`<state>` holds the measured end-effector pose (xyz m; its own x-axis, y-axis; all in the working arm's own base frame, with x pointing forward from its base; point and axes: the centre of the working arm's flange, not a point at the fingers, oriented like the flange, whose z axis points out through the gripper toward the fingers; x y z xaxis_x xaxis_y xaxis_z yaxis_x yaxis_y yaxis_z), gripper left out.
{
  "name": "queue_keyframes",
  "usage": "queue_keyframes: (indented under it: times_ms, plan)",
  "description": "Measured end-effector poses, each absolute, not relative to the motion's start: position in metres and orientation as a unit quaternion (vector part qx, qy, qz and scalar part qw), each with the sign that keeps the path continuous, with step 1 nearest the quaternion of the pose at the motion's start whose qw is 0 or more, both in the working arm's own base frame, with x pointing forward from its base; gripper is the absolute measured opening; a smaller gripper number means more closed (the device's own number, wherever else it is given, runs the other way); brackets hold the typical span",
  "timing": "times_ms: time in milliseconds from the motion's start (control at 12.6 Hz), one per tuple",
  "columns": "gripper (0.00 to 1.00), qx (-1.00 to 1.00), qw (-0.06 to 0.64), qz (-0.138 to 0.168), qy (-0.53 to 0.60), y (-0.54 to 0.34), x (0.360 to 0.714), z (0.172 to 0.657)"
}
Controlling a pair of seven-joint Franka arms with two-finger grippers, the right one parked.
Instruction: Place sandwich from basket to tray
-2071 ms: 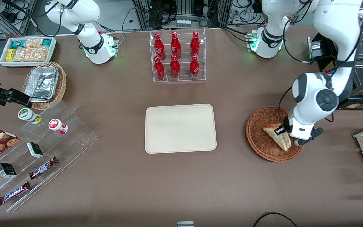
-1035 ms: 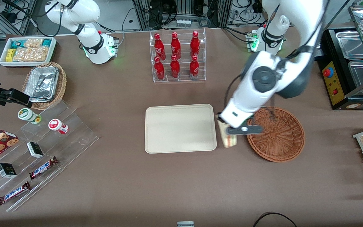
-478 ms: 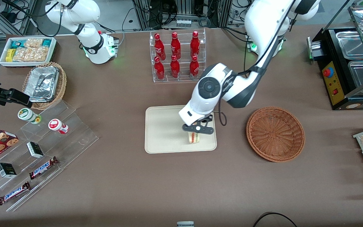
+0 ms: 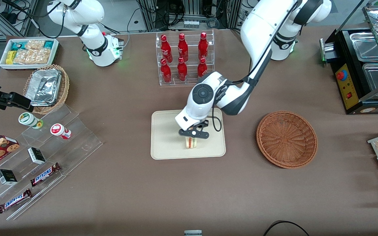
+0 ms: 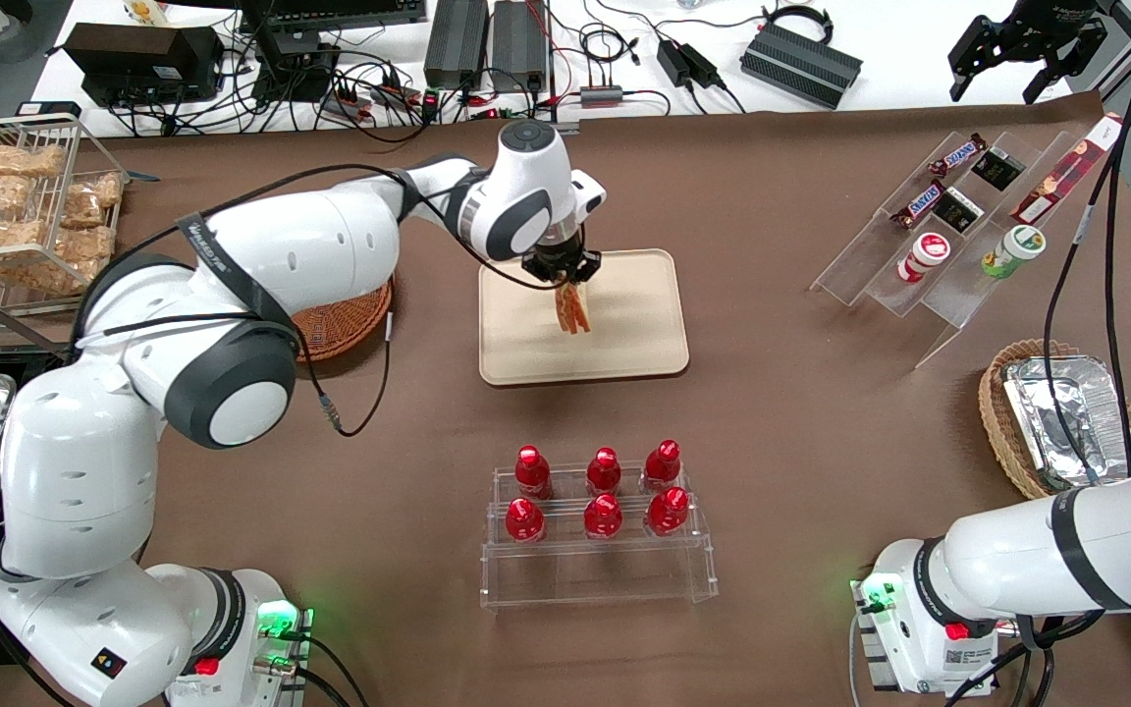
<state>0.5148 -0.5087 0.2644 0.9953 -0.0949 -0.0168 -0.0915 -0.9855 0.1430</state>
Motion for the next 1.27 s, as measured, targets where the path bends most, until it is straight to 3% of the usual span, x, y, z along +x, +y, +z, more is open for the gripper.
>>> queue_keyframes:
  times_ms: [478,637,1195,1274]
  plan:
    - [0.18,0.996,0.064,-0.017,-0.056,-0.53,0.504,0.238]
    - [0.22,0.996,0.061,-0.015,-0.059,-0.531,0.503,0.236]
    - [0.96,0.996,0.078,0.01,-0.045,-0.533,0.517,0.27]
    - [1.0,0.996,0.083,0.017,-0.033,-0.533,0.519,0.285]
